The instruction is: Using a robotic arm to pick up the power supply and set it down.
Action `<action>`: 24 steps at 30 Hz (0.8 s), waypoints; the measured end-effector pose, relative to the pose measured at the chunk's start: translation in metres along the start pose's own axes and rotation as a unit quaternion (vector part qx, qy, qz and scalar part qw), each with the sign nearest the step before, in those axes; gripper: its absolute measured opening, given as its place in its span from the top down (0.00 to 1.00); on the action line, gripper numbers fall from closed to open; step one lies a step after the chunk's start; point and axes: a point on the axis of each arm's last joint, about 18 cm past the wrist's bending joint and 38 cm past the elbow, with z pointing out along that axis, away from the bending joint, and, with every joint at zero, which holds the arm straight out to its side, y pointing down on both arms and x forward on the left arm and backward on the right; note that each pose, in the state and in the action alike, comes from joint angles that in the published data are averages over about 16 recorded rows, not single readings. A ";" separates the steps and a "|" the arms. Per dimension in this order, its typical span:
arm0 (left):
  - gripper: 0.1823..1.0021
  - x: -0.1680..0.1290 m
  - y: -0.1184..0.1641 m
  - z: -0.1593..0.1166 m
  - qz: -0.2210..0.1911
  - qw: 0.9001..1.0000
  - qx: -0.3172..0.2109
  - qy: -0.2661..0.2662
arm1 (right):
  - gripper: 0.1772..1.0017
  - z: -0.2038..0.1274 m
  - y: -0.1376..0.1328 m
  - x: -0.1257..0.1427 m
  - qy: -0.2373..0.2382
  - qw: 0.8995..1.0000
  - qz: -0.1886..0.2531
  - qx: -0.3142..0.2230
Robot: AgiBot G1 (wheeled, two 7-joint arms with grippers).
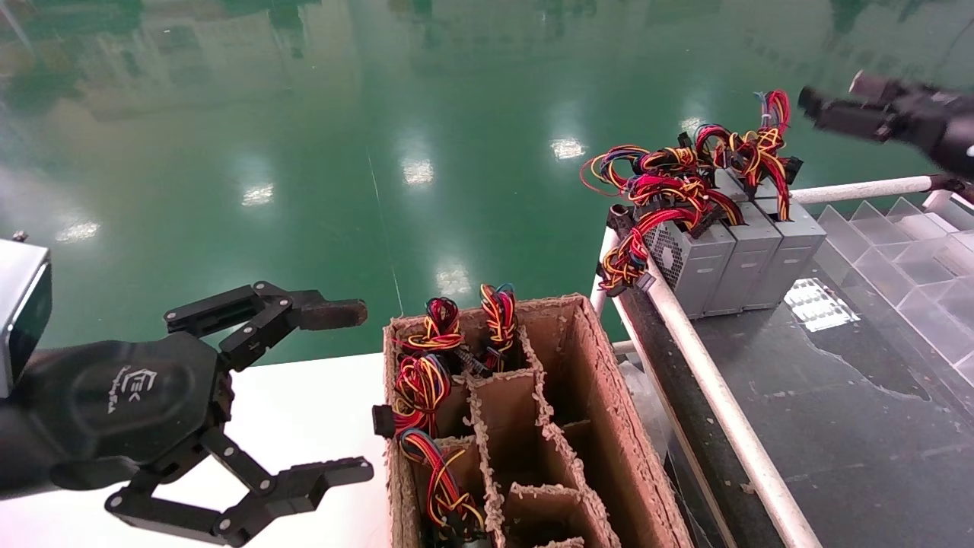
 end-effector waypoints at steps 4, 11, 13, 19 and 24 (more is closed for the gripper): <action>0.00 0.000 0.000 0.000 0.000 1.000 0.000 0.000 | 0.28 -0.006 -0.005 -0.004 -0.020 1.000 0.004 0.017; 0.00 0.000 0.000 0.000 0.000 1.000 0.000 0.000 | 0.13 -0.013 -0.008 -0.018 -0.059 0.998 -0.004 0.036; 0.00 0.000 0.000 0.000 0.000 1.000 0.000 0.000 | 0.11 -0.014 -0.007 -0.024 -0.072 0.997 -0.008 0.039; 0.00 0.000 0.000 0.000 0.000 1.000 0.000 0.000 | 0.04 -0.020 -0.005 -0.043 -0.113 0.992 -0.021 0.047; 0.00 0.000 0.000 0.000 0.000 1.000 0.000 0.000 | 0.01 -0.026 -0.002 -0.060 -0.149 0.987 -0.031 0.052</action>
